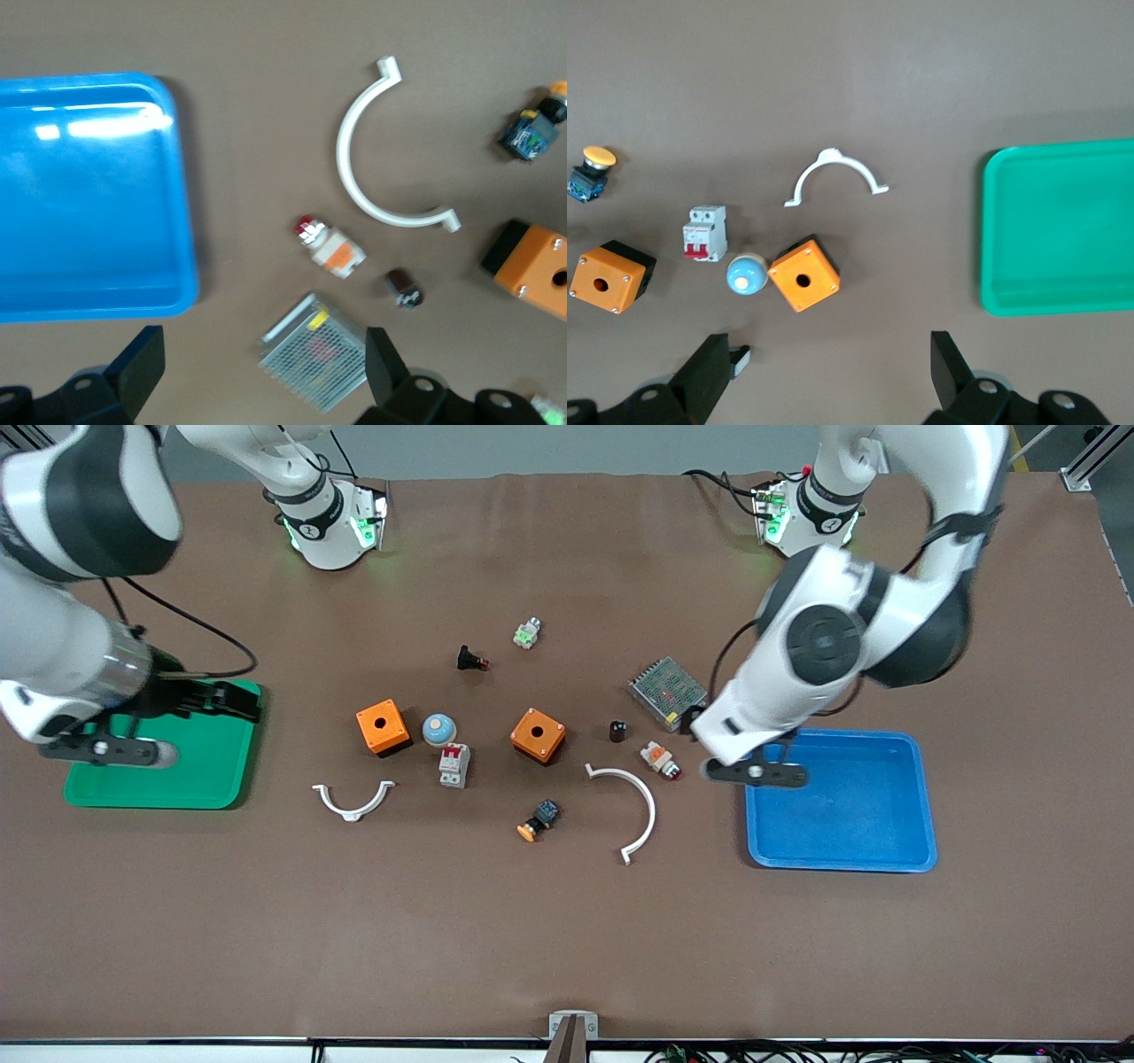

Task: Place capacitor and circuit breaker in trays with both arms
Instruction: 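Lower the left gripper onto the capacitor while the right gripper lowers onto the breaker, then close the left gripper on the capacitor while the right gripper grasps the breaker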

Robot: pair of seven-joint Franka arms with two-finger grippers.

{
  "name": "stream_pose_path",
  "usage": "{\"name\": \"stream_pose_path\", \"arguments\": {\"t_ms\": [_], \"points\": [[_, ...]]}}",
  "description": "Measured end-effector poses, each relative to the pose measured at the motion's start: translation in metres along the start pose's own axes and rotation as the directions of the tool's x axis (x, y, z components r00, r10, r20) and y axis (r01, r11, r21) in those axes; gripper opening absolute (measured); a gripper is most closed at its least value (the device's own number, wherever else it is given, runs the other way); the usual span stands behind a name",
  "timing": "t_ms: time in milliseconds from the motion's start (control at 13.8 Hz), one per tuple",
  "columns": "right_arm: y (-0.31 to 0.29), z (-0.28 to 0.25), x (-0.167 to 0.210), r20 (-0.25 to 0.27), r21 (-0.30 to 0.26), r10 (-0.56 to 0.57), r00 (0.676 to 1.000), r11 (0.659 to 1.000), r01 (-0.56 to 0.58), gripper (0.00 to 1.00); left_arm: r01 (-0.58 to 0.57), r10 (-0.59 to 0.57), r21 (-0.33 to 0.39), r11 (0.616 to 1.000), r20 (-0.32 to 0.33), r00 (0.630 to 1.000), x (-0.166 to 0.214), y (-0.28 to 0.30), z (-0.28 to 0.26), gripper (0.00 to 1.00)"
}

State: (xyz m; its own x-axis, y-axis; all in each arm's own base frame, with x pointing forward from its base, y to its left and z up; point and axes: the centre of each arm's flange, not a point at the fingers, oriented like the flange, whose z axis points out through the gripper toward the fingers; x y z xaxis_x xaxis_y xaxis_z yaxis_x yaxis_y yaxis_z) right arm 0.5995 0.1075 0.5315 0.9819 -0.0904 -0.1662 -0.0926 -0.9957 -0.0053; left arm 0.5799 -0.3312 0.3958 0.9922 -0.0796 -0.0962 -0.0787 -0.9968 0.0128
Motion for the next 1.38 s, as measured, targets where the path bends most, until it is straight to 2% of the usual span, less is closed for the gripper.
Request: {"name": "stream_pose_path", "arguments": {"t_ms": [145,290,581,653,1016,1161,1379], "points": [[-0.033,0.031,0.004,0.049,-0.022,-0.026,0.998,0.999,0.027,1.00,0.053,-0.053,0.005,0.999,-0.022,0.998,-0.004,0.033,0.045,1.00],[-0.075,0.064,0.007,0.070,-0.034,-0.069,0.995,0.997,0.071,1.00,0.110,-0.110,0.002,0.994,-0.030,0.993,-0.013,0.055,0.088,0.99],[-0.146,0.125,0.002,0.043,0.048,-0.054,0.998,0.998,0.052,1.00,0.193,-0.193,0.003,0.981,-0.016,0.981,-0.033,0.087,0.146,0.93],[-0.155,0.142,0.000,0.034,0.051,-0.057,0.998,0.997,0.056,1.00,0.206,-0.206,0.000,0.979,-0.016,0.978,-0.038,0.093,0.157,0.87],[-0.169,0.219,-0.001,-0.027,0.058,-0.060,0.998,0.996,0.062,1.00,0.241,-0.241,0.016,0.970,0.007,0.970,-0.052,0.108,0.201,0.78],[-0.171,0.242,-0.003,-0.037,0.056,-0.063,0.997,0.996,0.065,1.00,0.243,-0.244,0.024,0.970,0.015,0.970,-0.053,0.107,0.208,0.70],[-0.174,0.267,-0.001,-0.039,0.051,-0.063,0.997,0.997,0.065,1.00,0.243,-0.244,0.035,0.969,0.026,0.969,-0.056,0.105,0.216,0.67]]}}
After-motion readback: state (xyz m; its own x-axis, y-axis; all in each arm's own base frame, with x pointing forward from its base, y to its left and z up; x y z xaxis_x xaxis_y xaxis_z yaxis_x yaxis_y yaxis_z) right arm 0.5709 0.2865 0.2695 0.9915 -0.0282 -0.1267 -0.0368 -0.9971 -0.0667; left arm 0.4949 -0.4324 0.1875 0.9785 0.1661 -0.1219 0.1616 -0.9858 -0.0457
